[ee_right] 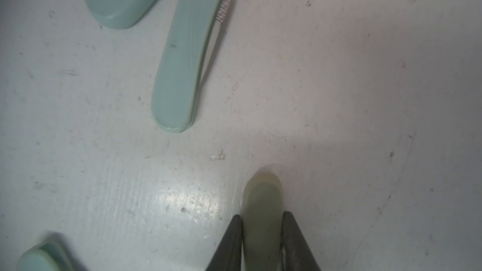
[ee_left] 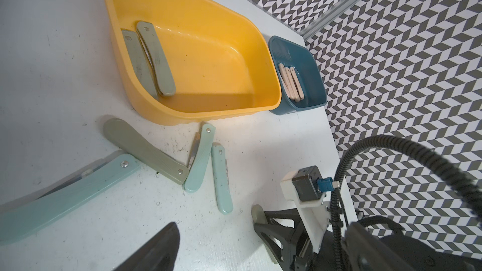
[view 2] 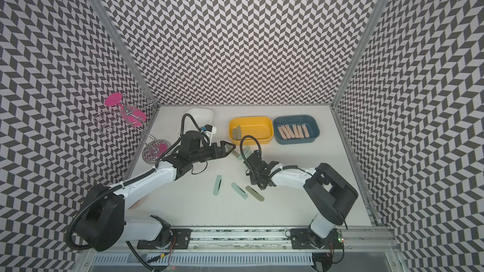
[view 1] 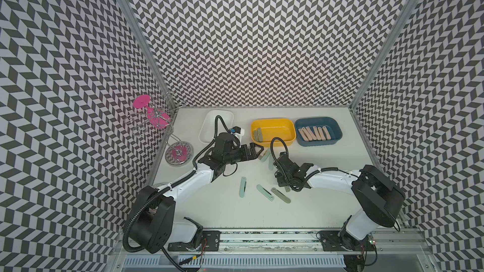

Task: Place the fruit knives into the storage box by color
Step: Pick up the fruit knife from the center of the board.

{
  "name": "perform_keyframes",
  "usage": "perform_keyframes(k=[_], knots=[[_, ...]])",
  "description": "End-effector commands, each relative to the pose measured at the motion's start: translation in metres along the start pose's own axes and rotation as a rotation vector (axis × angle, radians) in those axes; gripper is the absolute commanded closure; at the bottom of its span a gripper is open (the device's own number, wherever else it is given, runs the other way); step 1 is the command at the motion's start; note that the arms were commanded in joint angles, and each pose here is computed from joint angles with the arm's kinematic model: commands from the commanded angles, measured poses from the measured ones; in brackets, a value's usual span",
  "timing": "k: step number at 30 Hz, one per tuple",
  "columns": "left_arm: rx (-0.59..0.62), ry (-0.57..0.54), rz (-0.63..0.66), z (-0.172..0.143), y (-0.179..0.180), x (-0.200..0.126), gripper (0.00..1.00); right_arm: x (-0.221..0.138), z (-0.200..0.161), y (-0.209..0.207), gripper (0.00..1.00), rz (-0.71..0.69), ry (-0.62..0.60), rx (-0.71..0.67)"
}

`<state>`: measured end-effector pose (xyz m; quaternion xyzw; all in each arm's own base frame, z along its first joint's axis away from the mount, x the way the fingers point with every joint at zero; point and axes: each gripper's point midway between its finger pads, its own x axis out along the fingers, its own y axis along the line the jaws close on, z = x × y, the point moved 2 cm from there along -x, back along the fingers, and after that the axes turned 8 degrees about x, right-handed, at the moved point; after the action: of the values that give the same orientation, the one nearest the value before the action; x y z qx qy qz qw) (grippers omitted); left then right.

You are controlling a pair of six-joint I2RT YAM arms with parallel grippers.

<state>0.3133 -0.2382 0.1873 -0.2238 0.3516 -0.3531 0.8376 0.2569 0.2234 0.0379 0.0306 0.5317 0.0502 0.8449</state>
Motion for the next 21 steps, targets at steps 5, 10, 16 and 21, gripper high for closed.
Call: perform_keyframes(k=[5,10,16,21], knots=[[0.023,-0.033,-0.026,0.008,-0.008,-0.004,0.00,0.005,-0.011,-0.008,0.67,-0.035,0.018,-0.021],[0.021,-0.035,-0.026,0.008,-0.008,-0.005,0.00,0.010,-0.013,-0.008,0.71,-0.038,0.026,-0.030],[0.017,-0.038,-0.024,0.009,-0.008,-0.005,0.00,0.006,-0.005,-0.004,0.79,-0.025,0.001,-0.030],[0.009,-0.046,-0.027,0.011,-0.007,-0.005,0.00,-0.004,0.010,0.003,0.82,0.003,-0.041,-0.011]])
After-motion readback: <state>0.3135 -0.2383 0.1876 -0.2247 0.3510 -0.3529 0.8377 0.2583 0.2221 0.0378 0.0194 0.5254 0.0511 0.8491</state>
